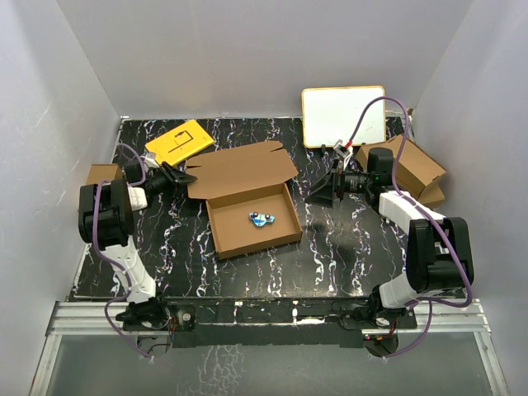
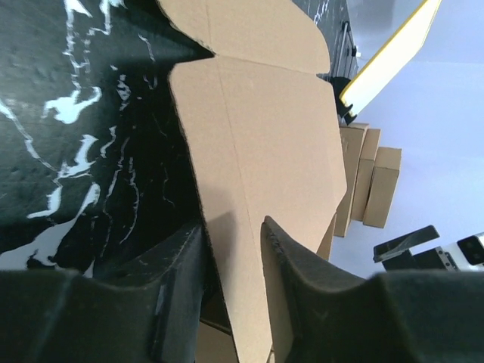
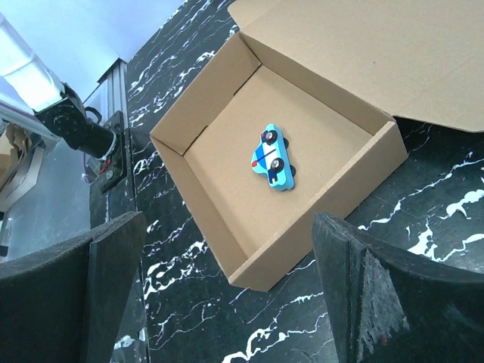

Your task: Fold the paper box

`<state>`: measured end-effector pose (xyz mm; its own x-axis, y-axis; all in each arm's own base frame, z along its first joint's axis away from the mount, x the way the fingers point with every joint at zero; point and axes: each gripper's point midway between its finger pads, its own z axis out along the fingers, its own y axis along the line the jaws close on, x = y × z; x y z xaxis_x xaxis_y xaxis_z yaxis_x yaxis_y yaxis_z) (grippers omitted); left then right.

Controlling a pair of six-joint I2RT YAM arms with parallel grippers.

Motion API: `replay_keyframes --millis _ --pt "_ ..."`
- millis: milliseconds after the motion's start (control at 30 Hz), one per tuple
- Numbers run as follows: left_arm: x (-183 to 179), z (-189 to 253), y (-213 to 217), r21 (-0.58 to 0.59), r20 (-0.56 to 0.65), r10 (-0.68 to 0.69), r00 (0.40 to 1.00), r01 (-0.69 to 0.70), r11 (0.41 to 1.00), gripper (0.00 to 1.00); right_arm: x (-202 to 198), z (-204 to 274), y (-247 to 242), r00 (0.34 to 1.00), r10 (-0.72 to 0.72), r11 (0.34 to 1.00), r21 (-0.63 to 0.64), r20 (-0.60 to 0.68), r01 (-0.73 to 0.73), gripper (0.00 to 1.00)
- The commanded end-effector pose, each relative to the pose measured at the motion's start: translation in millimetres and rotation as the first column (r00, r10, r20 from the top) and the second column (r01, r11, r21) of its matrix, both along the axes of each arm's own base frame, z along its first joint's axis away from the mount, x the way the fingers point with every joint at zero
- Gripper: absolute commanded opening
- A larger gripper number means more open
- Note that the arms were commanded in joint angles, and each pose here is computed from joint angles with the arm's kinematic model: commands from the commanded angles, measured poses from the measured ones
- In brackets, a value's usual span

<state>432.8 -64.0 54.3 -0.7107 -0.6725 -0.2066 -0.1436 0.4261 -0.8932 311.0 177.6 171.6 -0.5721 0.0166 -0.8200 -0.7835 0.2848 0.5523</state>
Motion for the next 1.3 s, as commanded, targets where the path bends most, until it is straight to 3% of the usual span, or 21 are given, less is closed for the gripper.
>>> replay_keyframes --millis 0,300,533,733,967,1267 --pt "8 26 -8 0.02 0.1 -0.054 0.994 0.052 0.998 0.28 12 16 -4 0.994 0.011 1.0 0.005 0.106 -0.011 1.0" --pt "-2 61 -14 0.163 0.257 -0.104 0.961 0.063 0.985 0.0 13 17 -7 0.994 0.008 1.0 0.008 0.111 -0.009 0.99" --pt "-29 89 -27 0.268 0.407 -0.162 0.899 0.052 0.962 0.0 27 17 -27 0.988 -0.08 0.996 -0.021 0.135 0.084 0.99" --pt "-63 116 -49 0.342 0.562 -0.233 0.794 0.033 0.939 0.0 44 14 -45 0.969 -0.167 0.98 -0.073 0.181 0.183 0.99" --pt "-98 148 -72 0.384 0.727 -0.301 0.618 -0.002 0.924 0.0 67 19 -56 0.941 -0.186 0.963 -0.138 0.281 0.232 0.99" --pt "-115 161 -78 0.398 0.794 -0.319 0.518 -0.046 0.916 0.0 69 46 -53 0.92 -0.129 0.978 -0.107 0.369 0.18 0.99"
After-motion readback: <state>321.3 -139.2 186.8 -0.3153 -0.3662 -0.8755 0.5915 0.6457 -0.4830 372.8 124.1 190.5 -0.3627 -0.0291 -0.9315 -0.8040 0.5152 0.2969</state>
